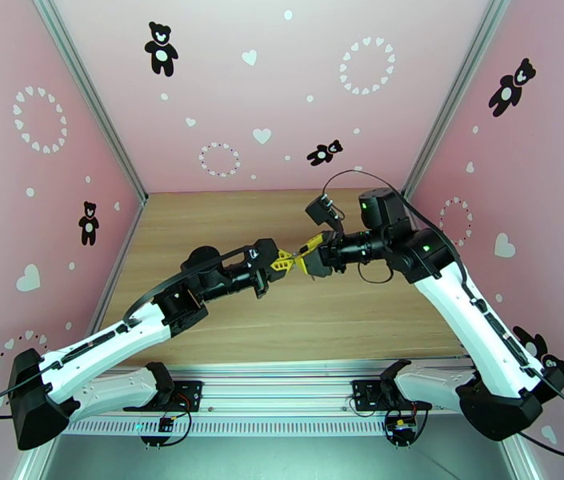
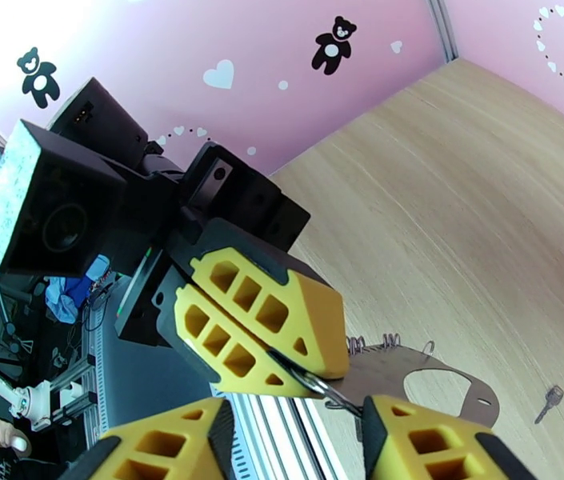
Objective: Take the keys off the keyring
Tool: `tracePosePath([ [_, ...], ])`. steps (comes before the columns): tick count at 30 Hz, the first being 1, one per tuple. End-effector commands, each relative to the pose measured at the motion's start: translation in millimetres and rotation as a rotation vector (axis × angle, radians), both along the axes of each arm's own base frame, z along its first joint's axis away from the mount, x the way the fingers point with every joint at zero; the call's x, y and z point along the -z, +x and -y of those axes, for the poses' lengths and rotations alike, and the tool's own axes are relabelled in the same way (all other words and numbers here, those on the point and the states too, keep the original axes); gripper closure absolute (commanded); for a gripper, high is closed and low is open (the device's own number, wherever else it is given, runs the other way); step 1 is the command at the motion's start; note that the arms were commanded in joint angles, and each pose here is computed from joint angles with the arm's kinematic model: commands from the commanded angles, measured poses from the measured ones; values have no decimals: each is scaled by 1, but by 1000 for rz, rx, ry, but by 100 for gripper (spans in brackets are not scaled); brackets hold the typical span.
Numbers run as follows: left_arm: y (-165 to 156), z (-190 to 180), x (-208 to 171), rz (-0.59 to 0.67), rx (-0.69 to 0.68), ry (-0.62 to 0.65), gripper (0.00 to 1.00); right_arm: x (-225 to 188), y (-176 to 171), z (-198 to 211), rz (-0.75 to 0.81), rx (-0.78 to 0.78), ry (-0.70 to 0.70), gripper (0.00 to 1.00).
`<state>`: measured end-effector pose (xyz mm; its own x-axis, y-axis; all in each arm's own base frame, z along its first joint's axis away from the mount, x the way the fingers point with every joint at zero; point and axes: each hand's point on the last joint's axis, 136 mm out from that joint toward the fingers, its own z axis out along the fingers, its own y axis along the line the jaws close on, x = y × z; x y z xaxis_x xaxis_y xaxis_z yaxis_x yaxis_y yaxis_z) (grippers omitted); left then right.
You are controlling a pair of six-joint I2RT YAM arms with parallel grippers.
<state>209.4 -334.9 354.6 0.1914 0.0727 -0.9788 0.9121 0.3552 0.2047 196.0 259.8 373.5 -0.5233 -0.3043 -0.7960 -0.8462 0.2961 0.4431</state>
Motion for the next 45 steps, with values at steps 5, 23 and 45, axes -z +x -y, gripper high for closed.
tracePosePath([
  [5, 8, -5, -16, 30, -51, -54, 100, -15, -17, -3, -37, -47, 81, 60],
  [23, 9, -3, -18, 23, -46, -68, 100, -12, -1, 1, 56, 47, 23, 56],
  [45, -7, 4, -26, 54, 64, -139, 100, -18, 4, 1, -21, 10, 200, 48],
])
